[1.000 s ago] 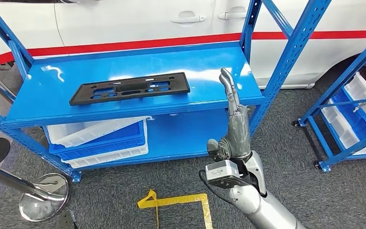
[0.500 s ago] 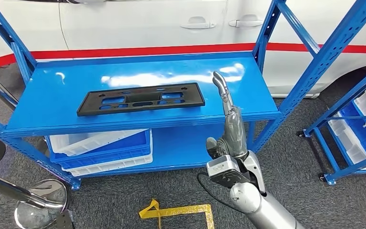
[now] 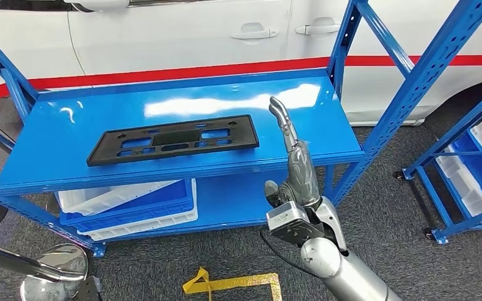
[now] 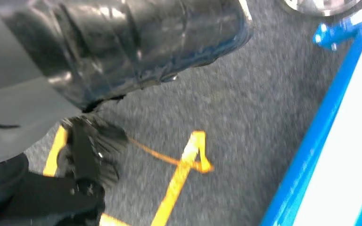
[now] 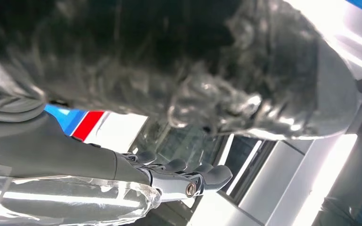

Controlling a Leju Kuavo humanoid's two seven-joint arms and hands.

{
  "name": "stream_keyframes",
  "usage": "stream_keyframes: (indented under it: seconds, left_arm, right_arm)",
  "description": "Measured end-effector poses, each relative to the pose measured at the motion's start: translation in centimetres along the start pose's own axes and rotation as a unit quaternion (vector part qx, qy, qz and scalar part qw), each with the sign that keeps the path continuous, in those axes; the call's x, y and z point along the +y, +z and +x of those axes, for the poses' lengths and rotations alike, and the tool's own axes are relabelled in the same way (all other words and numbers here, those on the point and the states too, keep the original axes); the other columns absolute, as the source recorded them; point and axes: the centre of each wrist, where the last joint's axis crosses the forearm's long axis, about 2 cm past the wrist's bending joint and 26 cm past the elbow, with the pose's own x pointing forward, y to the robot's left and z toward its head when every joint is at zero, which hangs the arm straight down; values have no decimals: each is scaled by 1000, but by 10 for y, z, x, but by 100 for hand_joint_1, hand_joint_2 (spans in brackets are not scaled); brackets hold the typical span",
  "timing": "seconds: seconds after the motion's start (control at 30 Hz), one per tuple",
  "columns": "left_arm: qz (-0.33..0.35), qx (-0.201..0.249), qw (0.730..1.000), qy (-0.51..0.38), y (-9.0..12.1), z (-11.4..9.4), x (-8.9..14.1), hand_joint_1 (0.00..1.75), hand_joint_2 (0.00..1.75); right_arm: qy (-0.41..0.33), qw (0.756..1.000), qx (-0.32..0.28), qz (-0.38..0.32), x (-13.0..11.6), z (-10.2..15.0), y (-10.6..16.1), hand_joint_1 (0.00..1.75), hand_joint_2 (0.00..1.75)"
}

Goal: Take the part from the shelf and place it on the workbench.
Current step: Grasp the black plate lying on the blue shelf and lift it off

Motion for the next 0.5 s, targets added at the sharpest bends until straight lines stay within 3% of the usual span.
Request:
stream_keyframes:
  seconds: [0.17, 0.3, 0.5]
  left_arm:
    - [5, -2, 1000, -6, -1, 1, 0, 0, 0]
    - [10, 1, 1000, -10, -1, 1, 1, 0, 0]
    - [1, -3, 1000, -17, -3, 3, 2, 0, 0]
  right_arm:
    - [1, 1000, 2, 4, 1, -2, -1, 0, 0]
    - [-3, 1000, 4, 8, 2, -3, -1, 0, 175]
    - [-6, 999, 2, 49, 5, -6, -6, 0, 175]
